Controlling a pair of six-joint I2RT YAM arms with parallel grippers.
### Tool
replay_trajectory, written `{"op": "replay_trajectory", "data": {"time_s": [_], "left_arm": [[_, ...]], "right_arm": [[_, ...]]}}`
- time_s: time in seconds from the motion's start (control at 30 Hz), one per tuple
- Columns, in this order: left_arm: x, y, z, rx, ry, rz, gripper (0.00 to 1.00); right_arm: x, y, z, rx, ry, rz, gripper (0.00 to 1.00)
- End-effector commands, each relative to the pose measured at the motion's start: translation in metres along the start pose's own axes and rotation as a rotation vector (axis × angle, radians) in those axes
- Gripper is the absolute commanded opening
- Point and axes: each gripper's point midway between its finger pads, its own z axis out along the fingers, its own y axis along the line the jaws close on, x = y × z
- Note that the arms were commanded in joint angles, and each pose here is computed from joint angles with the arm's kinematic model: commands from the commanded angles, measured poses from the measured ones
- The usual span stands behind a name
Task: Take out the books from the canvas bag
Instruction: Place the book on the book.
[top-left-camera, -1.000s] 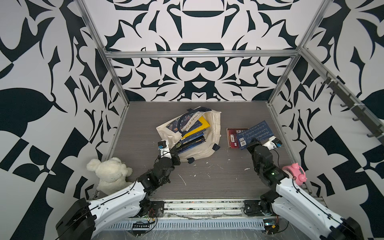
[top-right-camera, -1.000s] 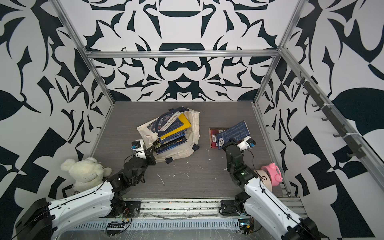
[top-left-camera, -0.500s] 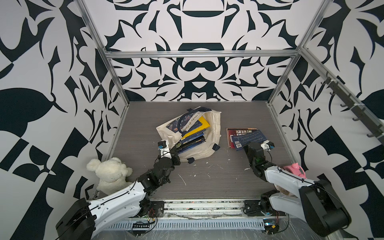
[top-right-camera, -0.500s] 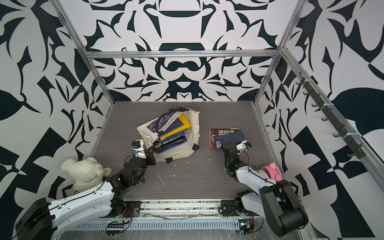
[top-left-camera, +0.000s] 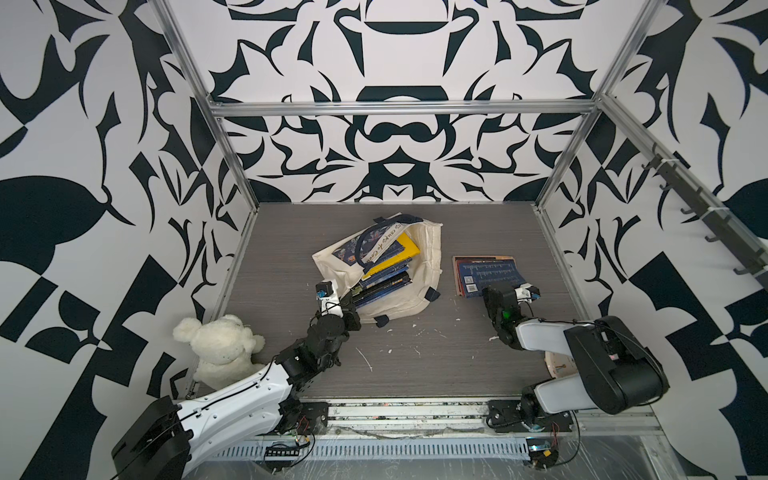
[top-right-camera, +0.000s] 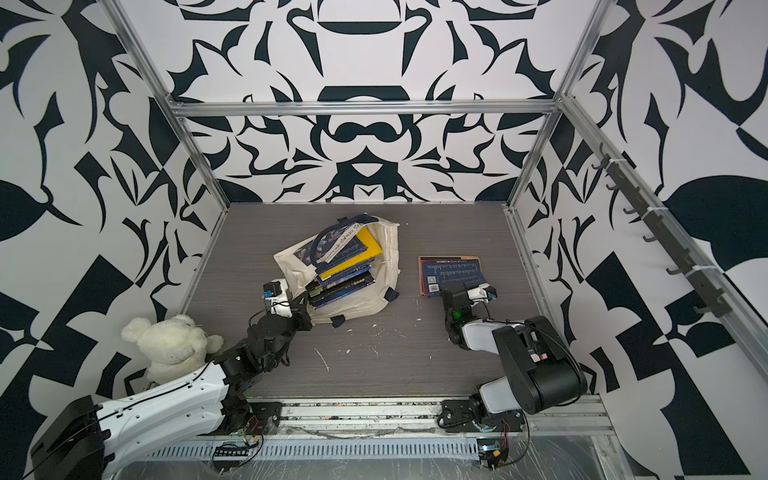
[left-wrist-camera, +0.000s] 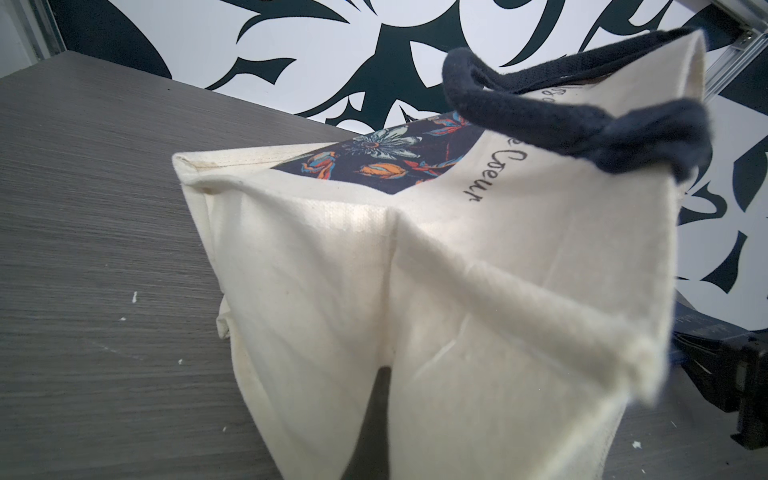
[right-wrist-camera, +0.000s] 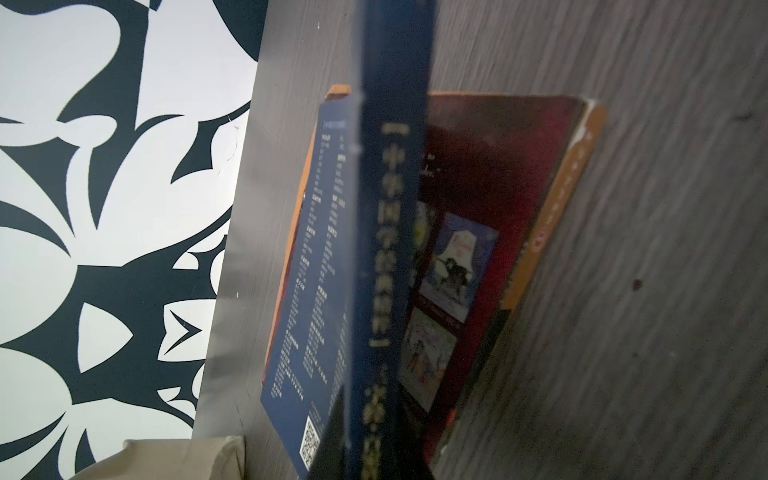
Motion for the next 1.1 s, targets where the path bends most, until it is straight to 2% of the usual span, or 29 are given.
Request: {"op": "replay_trajectory", "data": {"time_s": [0.0, 0.13, 0.33, 0.47, 0.7, 0.87, 1.07], "left_arm": [[-0.014, -0.009, -0.001, 0.033, -0.04, -0.032, 0.0], [-0.013, -0.009, -0.001, 0.033, -0.039, -0.03, 0.0], [-0.013, -0.011, 0.0, 0.037, -0.034, -0.027, 0.0], [-0.013, -0.011, 0.0, 0.039, -0.034, -0.027, 0.0], [-0.013, -0.012, -0.001, 0.042, -0.033, -0.028, 0.0], [-0.013, -0.012, -0.001, 0.043, -0.033, -0.028, 0.0], [-0.013, -0.011, -0.002, 0.043, -0.036, -0.029, 0.0]], "right_arm": [[0.002, 0.014, 0.006, -0.016, 0.007, 0.007, 0.14], [0.003, 0.002, 0.006, 0.029, 0.012, 0.017, 0.34], [0.009, -0.006, 0.001, 0.054, 0.053, 0.045, 0.57], [0.009, -0.006, -0.007, 0.078, 0.077, 0.045, 0.68], [0.006, -0.005, -0.02, 0.124, 0.095, 0.013, 0.79], [0.003, -0.001, -0.02, 0.124, 0.085, -0.023, 0.81], [0.011, 0.012, -0.004, 0.105, 0.12, -0.076, 0.82]]}}
